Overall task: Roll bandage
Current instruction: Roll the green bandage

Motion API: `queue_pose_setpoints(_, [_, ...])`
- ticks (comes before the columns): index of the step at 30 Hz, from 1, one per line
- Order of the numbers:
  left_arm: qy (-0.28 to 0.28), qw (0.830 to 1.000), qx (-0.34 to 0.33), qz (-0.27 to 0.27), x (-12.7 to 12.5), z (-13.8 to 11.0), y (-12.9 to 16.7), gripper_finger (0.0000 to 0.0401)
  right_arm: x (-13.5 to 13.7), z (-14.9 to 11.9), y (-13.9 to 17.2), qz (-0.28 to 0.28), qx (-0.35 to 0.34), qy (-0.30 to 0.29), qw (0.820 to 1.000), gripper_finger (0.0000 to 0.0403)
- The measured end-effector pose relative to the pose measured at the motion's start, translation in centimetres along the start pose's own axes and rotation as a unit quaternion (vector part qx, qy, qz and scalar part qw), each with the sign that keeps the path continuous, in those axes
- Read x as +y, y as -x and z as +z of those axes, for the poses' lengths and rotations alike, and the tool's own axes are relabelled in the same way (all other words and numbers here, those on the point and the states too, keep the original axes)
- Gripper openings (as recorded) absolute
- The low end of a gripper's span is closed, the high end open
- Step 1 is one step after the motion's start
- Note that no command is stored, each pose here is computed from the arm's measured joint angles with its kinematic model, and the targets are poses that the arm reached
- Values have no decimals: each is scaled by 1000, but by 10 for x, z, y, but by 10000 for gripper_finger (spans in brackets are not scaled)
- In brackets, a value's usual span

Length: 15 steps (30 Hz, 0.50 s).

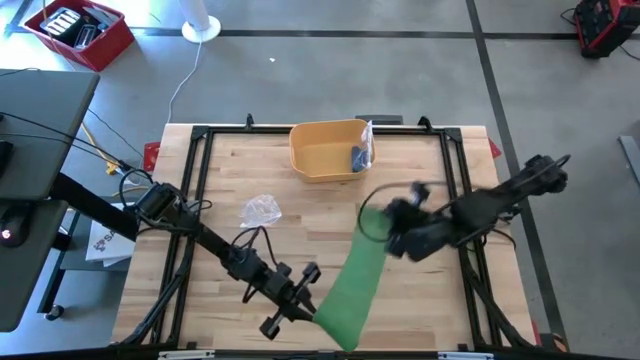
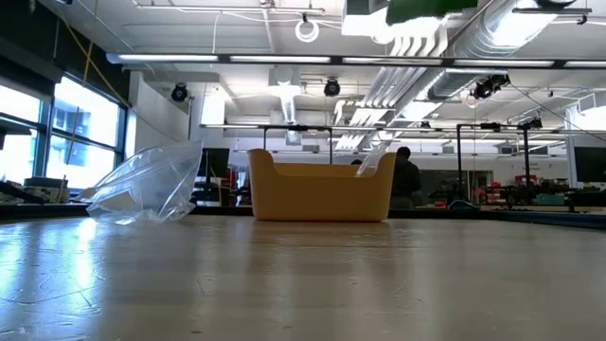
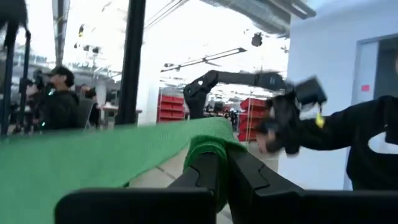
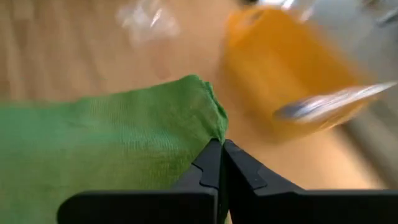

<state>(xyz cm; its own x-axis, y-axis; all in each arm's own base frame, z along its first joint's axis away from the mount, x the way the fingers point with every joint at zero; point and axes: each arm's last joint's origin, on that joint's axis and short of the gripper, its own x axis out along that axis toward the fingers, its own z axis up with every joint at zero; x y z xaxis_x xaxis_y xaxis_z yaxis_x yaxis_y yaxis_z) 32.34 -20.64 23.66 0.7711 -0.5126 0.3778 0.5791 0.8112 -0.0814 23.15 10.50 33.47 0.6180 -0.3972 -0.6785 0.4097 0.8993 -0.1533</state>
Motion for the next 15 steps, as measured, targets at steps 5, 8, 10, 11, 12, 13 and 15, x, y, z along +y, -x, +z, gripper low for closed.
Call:
queue_pose_setpoints(5, [-23, 999, -29, -8, -6, 5, 0, 5, 31, -50, -38, 117, 46, -32, 992, 16])
queue_pose_setpoints(8, [-24, 999, -32, -11, -8, 6, 0, 5, 37, -66, -43, 138, 67, -46, 987, 54])
queue_pose_setpoints(10, [-21, 999, -32, -8, -7, 6, 0, 5, 38, -67, -39, 142, 74, -44, 986, 86])
queue_pose_setpoints(11, [-21, 999, -32, -4, -6, 6, 0, 5, 39, -65, -35, 147, 77, -34, 986, 100])
queue_pose_setpoints(12, [-20, 999, -33, 3, -6, 6, 0, 5, 40, -62, -30, 153, 77, -24, 985, 113])
queue_pose_setpoints(13, [-19, 999, -36, 12, -6, 6, 0, 5, 41, -58, -23, 157, 75, -19, 984, 122])
queue_pose_setpoints(15, [-19, 998, -57, 26, -5, 10, 1, 5, 43, -51, -9, 161, 58, 7, 985, 130])
